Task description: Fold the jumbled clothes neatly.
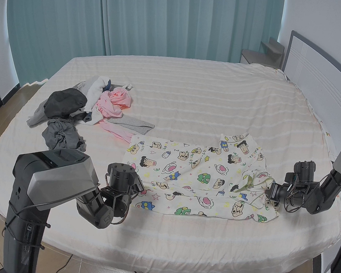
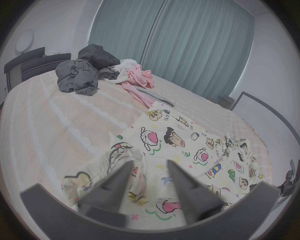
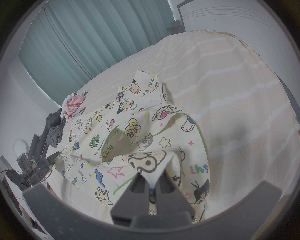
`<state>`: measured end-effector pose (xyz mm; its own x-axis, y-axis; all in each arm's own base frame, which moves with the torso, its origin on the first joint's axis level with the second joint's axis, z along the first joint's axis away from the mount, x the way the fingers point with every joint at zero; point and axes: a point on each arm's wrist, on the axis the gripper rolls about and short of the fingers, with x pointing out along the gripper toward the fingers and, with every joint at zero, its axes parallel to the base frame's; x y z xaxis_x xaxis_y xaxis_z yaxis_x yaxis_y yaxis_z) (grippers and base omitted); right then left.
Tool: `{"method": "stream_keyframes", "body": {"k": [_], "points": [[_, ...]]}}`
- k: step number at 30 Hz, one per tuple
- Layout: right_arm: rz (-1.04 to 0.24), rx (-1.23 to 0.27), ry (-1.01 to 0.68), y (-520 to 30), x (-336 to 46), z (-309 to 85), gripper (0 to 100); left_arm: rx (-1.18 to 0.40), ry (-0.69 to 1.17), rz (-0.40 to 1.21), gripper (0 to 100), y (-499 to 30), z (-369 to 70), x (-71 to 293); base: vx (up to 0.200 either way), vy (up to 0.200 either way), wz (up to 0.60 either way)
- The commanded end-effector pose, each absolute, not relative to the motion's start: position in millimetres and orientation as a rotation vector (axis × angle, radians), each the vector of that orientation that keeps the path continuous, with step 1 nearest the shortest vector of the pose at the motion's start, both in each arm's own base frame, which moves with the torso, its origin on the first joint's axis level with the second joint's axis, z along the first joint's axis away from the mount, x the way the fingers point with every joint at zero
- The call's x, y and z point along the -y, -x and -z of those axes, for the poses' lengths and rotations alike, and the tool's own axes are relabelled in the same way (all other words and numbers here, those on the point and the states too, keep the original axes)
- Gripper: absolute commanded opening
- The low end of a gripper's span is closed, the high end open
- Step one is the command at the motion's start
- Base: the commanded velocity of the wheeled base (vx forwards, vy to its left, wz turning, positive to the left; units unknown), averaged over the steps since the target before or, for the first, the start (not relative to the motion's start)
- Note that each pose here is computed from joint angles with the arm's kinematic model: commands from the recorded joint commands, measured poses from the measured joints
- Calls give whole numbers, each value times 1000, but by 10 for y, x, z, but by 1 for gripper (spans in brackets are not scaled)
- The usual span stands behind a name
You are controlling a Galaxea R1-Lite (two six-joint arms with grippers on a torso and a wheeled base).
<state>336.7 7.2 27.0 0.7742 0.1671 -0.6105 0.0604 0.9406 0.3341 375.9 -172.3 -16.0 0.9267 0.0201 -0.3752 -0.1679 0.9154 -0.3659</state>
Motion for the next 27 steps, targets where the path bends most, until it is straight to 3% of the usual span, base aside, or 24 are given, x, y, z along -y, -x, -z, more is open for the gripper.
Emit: {"method": "stream_keyframes", "body": {"k": [1, 13, 23, 24, 27], "points": [[-52, -691, -348, -3393, -71, -234, 0, -380, 402, -103, 100, -3775, 215, 1729, 0, 0, 0], [-38, -683, -370, -3411, -60, -247, 0, -317, 416, -229, 100, -3855, 83, 1437, 0, 0, 0], [-31, -670, -374, -3481, -43, -241, 0, -336, 441, -272, 100, -3511, -128, 1165, 0, 0, 0], [-33, -669, -374, -3485, -49, -244, 100, -325, 451, -274, 100, -3496, -181, 1141, 0, 0, 0], [-32, -673, -375, -3480, -49, -229, 100, -299, 492, -284, 100, -3388, -356, 1056, 0, 0, 0]]}}
